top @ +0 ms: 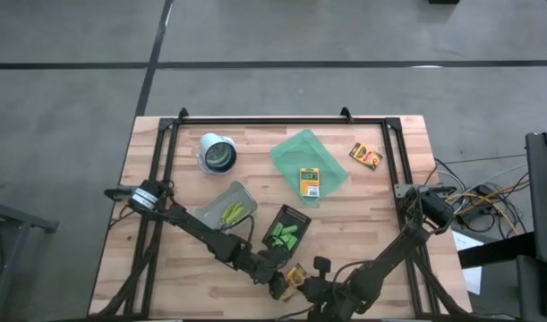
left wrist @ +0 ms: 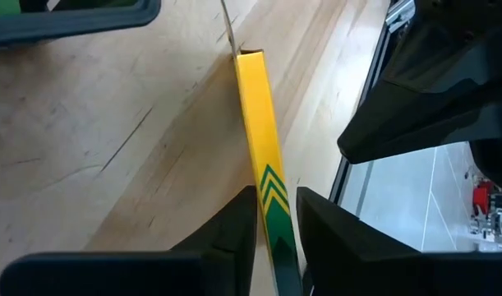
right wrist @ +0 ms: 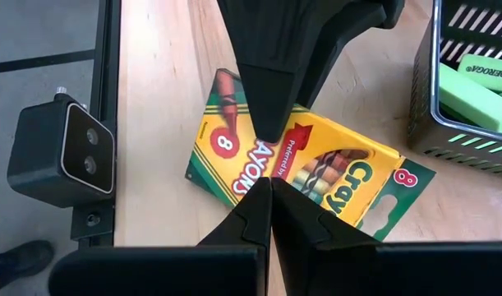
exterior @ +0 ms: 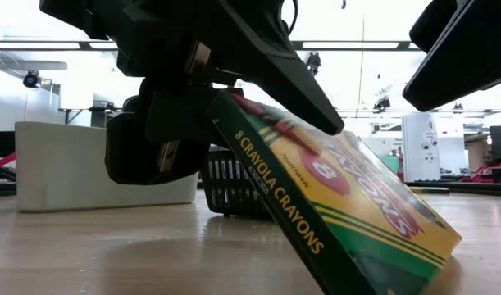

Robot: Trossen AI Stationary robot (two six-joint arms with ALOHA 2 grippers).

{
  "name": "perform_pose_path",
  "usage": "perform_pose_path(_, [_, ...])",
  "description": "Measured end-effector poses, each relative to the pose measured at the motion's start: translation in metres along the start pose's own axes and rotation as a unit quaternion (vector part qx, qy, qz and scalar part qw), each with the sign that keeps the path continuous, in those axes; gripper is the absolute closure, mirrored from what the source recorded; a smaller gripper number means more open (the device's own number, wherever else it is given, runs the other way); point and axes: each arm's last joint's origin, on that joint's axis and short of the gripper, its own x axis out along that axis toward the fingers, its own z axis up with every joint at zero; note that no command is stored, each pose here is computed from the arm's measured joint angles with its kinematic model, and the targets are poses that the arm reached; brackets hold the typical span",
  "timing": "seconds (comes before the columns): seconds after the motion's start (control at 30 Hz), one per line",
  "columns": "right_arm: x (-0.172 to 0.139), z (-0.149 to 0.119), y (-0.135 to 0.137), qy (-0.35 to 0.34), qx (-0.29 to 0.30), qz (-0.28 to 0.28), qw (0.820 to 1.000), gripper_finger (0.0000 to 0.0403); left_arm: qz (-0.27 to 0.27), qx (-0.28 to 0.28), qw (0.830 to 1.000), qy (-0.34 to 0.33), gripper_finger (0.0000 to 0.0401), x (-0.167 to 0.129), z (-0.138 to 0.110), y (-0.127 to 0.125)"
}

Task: Pick & Place School Supplies
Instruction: Put the crayon box into the light green bin

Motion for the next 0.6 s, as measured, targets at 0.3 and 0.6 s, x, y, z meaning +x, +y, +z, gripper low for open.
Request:
perform_pose_path(0.3, [0.0000, 0.0000, 0.0000, 0.000, 0.000, 0.000, 1.000, 0.0394, 0.000, -0.004, 1.000, -0.002, 0.0349, 0.0000, 0.0001, 0.0000])
perform_pose_path(0.6, [0.0000, 0.0000, 0.0000, 0.000, 0.000, 0.000, 1.000, 0.0394, 0.000, -0.005, 1.000, -0.003, 0.0360, 0.0000, 0.0002, -0.0001])
